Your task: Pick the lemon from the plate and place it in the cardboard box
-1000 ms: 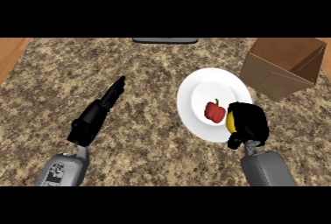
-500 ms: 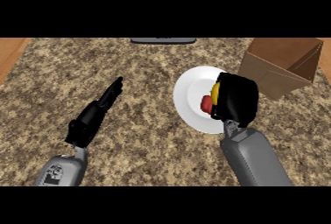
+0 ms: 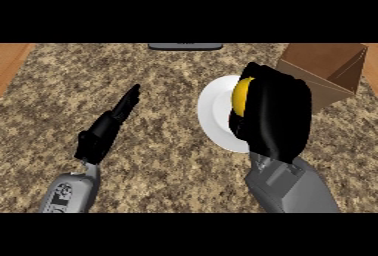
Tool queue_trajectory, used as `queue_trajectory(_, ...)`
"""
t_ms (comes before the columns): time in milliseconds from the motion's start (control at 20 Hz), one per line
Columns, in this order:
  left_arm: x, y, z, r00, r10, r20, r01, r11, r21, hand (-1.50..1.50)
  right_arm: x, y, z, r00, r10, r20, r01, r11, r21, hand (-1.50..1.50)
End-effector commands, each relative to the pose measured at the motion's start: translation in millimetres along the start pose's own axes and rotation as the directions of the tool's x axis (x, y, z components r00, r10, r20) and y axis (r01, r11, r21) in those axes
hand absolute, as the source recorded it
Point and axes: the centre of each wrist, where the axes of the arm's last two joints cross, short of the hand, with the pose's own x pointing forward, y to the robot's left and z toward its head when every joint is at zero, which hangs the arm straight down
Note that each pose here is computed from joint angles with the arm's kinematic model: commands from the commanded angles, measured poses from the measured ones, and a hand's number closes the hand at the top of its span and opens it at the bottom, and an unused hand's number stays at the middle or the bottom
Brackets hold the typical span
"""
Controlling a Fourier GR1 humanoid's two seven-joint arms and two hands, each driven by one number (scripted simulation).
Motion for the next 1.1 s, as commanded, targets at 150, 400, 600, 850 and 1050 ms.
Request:
queue_trajectory(150, -10, -22, 7, 1.0, 0.011, 0.004, -0.011, 1.0, -0.001, 0.0, 2, -38, -21, 0.989, -0.061, -0.135, 0.049, 0.995, -0.091, 1.5)
queue_trajectory(400, -3, -2, 1, 1.0, 0.007, 0.01, -0.007, 1.0, -0.016, 0.0, -7, -76, -44, 0.982, -0.054, -0.181, 0.033, 0.992, -0.119, 1.5)
queue_trajectory(600, 0, -14, -3, 1.0, -0.007, 0.002, 0.007, 1.0, -0.01, 0.0, -36, -58, -81, 0.976, -0.063, -0.208, 0.035, 0.99, -0.137, 1.5)
queue_trajectory(850, 0, -12, -3, 1.0, -0.006, 0.008, 0.006, 1.0, -0.001, 0.0, -52, -45, -116, 0.973, -0.097, -0.211, 0.067, 0.987, -0.147, 1.5)
queue_trajectory(1050, 4, 8, 10, 1.0, 0.005, 0.011, -0.005, 1.0, -0.011, 0.0, -67, -55, -133, 0.959, -0.148, -0.242, 0.105, 0.978, -0.182, 1.5)
